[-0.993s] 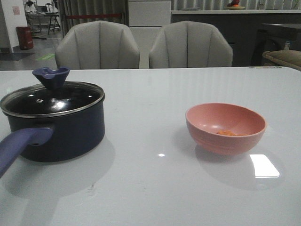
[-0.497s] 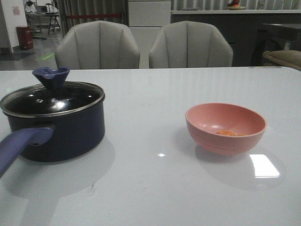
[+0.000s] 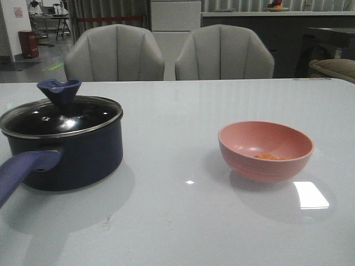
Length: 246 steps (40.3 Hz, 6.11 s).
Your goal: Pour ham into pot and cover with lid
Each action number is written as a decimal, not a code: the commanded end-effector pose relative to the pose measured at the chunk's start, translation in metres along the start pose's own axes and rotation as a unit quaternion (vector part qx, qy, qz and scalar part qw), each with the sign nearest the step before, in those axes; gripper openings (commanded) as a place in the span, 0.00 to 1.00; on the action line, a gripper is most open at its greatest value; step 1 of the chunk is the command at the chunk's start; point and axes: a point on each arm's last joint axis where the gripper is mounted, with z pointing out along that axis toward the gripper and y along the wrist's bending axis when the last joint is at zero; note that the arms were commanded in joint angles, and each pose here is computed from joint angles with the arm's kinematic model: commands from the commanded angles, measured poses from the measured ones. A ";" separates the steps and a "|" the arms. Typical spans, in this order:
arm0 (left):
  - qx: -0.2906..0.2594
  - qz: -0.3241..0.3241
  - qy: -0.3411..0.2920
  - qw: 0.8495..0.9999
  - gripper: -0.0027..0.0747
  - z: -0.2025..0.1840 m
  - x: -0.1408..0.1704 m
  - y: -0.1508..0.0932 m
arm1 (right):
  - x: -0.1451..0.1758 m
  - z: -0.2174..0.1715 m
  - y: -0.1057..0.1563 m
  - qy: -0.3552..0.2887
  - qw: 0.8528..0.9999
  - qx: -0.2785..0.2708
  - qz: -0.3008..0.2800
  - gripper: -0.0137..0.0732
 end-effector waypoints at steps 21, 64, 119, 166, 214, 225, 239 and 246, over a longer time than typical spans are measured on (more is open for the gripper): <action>-0.010 -0.012 0.186 0.982 0.18 0.037 -0.047 -0.001 | -0.010 -0.002 0.001 -0.049 0.999 -0.003 -0.007 0.33; -0.012 -0.023 0.260 0.965 0.67 0.057 -0.048 -0.002 | -0.010 -0.002 0.001 -0.049 0.999 -0.003 -0.007 0.33; 0.036 -0.048 0.596 0.801 0.80 0.296 0.007 -0.118 | -0.010 -0.002 0.001 -0.049 0.999 -0.003 -0.007 0.33; -0.008 -0.052 0.662 0.748 0.57 0.315 0.069 -0.127 | -0.010 -0.002 0.000 -0.049 0.999 -0.001 -0.008 0.33; -0.099 -0.059 0.628 0.769 0.50 0.291 0.012 0.014 | -0.010 -0.002 0.000 -0.049 0.999 -0.001 -0.008 0.33; -0.133 -0.088 0.624 0.765 0.50 0.267 0.055 0.057 | -0.010 -0.002 0.000 -0.049 0.999 -0.001 -0.008 0.33; -0.145 -0.090 0.643 0.747 0.51 0.251 0.112 0.065 | -0.010 -0.002 0.000 -0.049 0.999 -0.001 -0.008 0.33; -0.145 -0.090 0.650 0.740 0.56 0.252 0.123 0.066 | -0.010 -0.002 0.000 -0.049 0.999 -0.001 -0.008 0.33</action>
